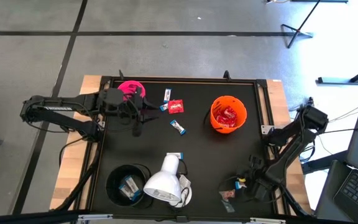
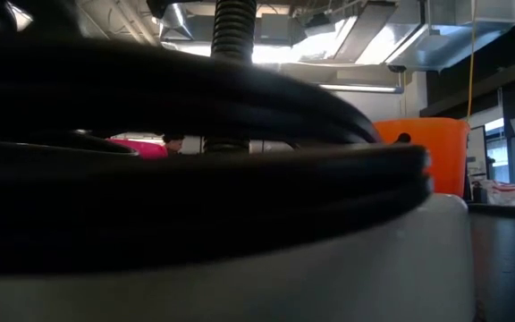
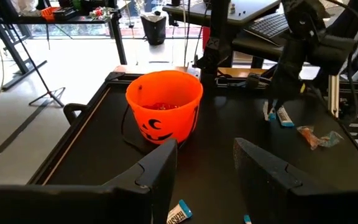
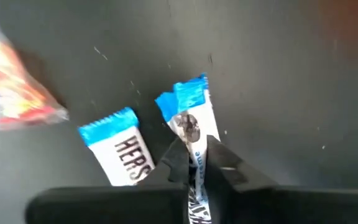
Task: Sort candy
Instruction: Put the white chocolate into the black bucket
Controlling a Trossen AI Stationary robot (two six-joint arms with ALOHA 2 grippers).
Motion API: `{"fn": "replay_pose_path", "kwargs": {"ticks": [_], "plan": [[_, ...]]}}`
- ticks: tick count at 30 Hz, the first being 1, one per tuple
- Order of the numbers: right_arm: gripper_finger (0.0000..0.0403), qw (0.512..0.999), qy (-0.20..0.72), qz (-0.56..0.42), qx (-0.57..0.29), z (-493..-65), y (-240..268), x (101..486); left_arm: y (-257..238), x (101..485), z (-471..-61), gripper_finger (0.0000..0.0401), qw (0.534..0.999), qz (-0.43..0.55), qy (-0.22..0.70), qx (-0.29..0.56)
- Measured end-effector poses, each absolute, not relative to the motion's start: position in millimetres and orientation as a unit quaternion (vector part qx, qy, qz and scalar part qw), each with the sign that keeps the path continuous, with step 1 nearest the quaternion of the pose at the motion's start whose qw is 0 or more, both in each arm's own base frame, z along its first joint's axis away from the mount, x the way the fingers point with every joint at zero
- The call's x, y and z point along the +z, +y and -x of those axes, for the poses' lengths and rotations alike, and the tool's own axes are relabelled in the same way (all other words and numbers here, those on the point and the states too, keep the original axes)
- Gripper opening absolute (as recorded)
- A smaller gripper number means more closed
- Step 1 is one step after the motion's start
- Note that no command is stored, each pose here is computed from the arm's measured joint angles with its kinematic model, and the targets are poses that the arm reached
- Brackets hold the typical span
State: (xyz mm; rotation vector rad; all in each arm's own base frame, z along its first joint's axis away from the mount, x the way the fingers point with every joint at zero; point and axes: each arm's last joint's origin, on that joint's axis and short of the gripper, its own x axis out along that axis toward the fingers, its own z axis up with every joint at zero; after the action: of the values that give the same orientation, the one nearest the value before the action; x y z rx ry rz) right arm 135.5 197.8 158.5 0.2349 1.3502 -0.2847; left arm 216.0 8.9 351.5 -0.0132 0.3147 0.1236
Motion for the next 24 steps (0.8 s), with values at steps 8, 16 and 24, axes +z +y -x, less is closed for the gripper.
{"fn": "replay_pose_path", "kwargs": {"ticks": [8, 16, 24], "plan": [[0.0044, 0.84, 0.51, -0.137, -0.126, -138, 191, 194, 6, 352, -216, 0.0151, 0.987, 0.006, 0.152, 0.055], [0.003, 0.92, 0.344, -0.119, -0.141, -143, 183, 234, 6, 361, -219, 0.0151, 0.993, 0.007, 0.105, 0.055], [0.0037, 0.954, 0.219, -0.066, -0.194, -157, 172, 264, 6, 370, -228, 0.0151, 0.998, 0.006, 0.046, 0.05]]}}
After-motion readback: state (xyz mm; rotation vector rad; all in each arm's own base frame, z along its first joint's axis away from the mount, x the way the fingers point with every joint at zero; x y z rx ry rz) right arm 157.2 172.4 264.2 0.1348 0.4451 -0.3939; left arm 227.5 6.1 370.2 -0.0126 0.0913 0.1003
